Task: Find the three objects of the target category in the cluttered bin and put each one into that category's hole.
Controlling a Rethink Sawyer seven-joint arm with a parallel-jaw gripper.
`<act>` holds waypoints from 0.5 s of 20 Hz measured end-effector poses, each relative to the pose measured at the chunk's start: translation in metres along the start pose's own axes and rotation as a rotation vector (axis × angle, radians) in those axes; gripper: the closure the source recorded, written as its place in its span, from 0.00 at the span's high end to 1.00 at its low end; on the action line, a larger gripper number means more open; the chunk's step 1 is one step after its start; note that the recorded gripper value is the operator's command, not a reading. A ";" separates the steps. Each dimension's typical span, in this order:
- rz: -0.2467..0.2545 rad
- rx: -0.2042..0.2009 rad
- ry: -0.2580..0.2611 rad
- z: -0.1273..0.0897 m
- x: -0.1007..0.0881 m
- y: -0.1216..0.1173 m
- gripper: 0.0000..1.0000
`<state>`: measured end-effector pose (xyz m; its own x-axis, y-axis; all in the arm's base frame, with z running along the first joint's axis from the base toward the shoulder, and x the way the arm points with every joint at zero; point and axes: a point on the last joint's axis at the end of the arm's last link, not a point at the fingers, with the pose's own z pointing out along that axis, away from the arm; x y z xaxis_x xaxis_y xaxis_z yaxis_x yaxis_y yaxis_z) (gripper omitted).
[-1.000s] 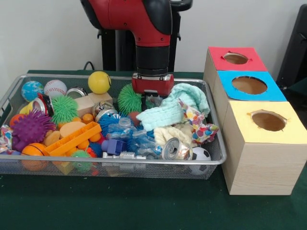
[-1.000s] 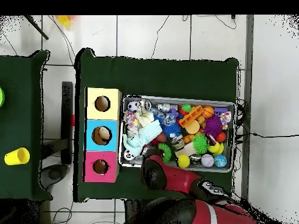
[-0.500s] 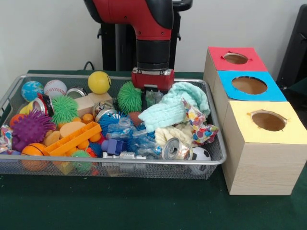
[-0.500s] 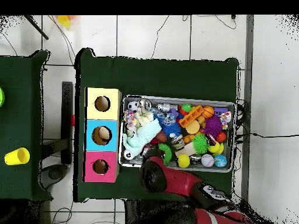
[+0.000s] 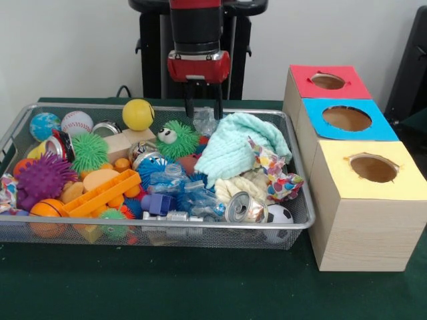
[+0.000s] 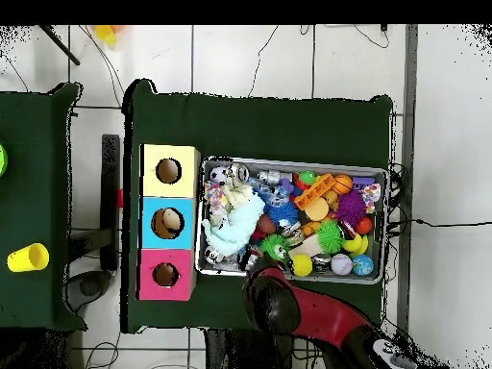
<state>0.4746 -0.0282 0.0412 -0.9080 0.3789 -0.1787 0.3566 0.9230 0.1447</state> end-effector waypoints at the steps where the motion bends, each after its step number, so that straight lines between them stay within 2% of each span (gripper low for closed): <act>1: -0.002 -0.004 0.000 -0.003 -0.003 0.001 1.00; 10: -0.035 -0.049 -0.010 -0.009 -0.006 0.025 1.00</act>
<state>0.4869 -0.0079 0.0545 -0.9176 0.3469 -0.1943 0.3129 0.9315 0.1855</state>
